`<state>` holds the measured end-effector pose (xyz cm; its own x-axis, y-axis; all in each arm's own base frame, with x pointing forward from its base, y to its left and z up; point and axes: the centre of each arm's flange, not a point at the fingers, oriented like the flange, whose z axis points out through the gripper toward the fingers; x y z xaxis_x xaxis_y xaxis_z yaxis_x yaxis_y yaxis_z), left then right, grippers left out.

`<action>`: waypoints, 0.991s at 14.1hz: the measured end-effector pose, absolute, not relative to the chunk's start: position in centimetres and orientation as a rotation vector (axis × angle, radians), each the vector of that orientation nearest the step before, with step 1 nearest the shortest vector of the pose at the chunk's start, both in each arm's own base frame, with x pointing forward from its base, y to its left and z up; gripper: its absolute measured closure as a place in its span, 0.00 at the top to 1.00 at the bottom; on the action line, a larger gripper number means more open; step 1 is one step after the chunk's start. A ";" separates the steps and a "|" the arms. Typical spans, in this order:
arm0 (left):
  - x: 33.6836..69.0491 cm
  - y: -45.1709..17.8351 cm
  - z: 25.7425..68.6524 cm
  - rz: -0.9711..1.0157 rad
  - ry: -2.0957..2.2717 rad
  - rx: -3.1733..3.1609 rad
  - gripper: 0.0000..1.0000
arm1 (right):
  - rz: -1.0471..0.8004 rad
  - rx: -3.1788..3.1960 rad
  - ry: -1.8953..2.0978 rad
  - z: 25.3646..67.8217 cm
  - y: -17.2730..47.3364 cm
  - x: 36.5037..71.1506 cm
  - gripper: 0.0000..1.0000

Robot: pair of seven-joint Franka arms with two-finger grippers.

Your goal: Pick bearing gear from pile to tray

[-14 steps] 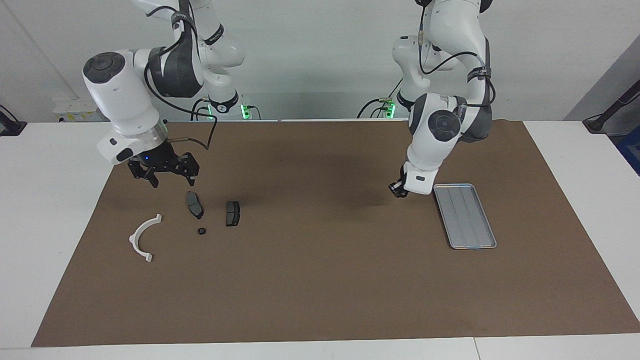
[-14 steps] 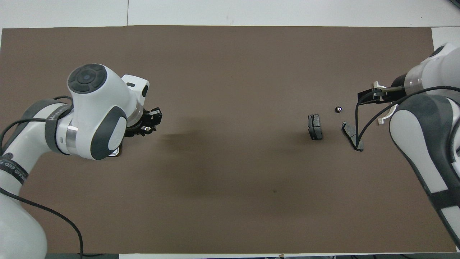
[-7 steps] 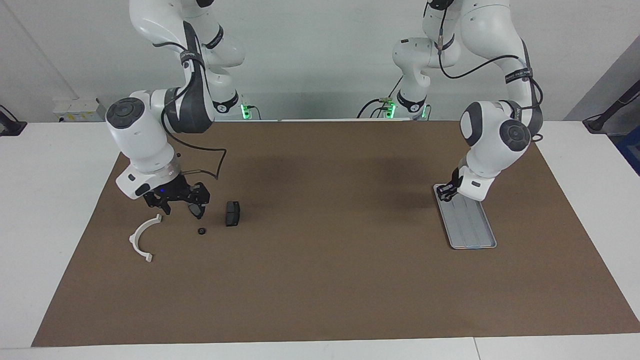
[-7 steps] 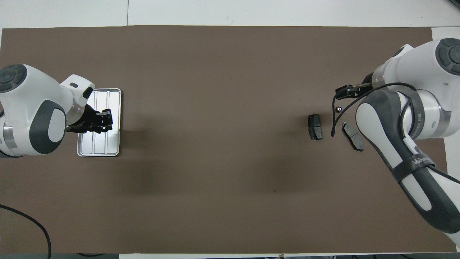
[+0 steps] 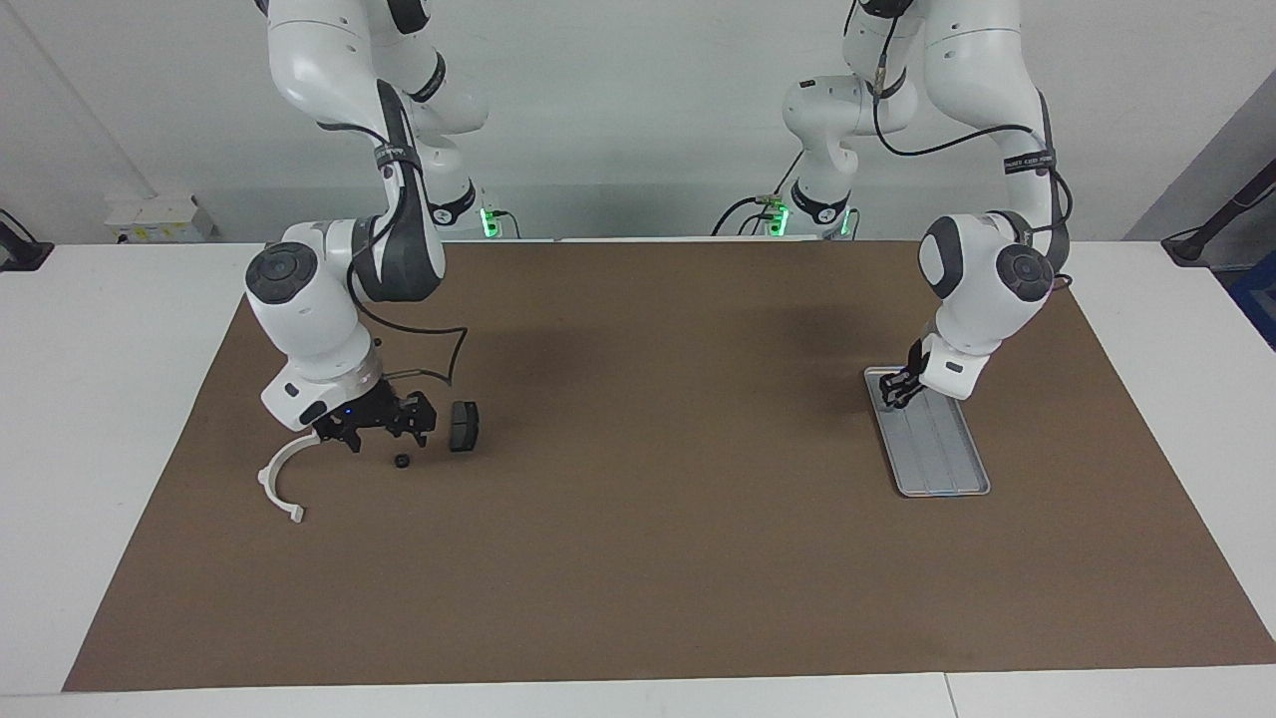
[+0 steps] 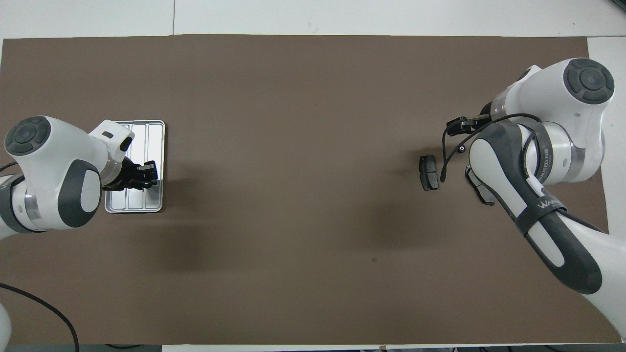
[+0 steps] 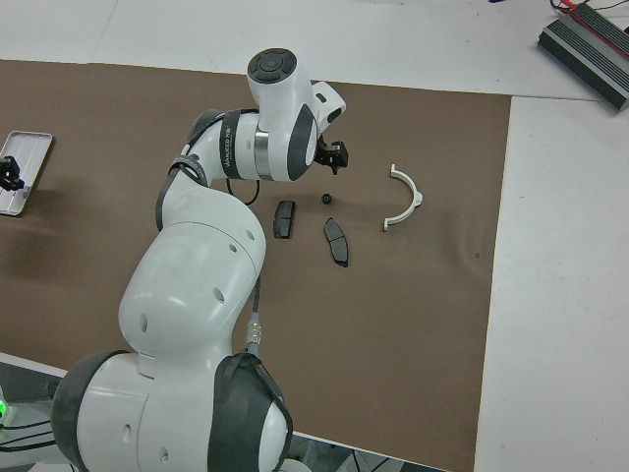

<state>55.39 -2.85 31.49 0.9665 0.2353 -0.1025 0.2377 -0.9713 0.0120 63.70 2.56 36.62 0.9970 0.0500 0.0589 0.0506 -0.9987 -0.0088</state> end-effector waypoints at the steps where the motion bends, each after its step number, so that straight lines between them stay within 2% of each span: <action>1: 55.4 -2.8 31.5 -0.153 0.374 3.091 0.35 | -0.088 -3.129 -0.079 36.3 2.6 63.8 1.00; 5: 55.3 -2.0 31.3 -0.142 0.363 3.091 0.35 | -0.064 -3.129 -0.078 34.7 2.5 63.8 0.98; 11: 54.4 -1.1 30.0 -0.157 0.359 3.091 0.35 | -0.056 -3.129 -0.079 31.7 2.5 63.2 1.00; 12: 54.3 -1.1 30.0 -0.151 0.359 3.091 0.35 | -0.051 -3.129 -0.079 31.4 2.5 63.0 0.93; 14: 54.0 -1.1 30.0 -0.148 0.357 3.091 0.35 | -0.047 -3.129 -0.084 30.8 2.5 62.7 0.90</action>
<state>54.03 -1.13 29.99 0.9692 0.2264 -0.0972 0.2289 -0.9733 0.0151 62.73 2.52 30.83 0.9981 0.0536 0.0302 0.0539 -0.9985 -0.0101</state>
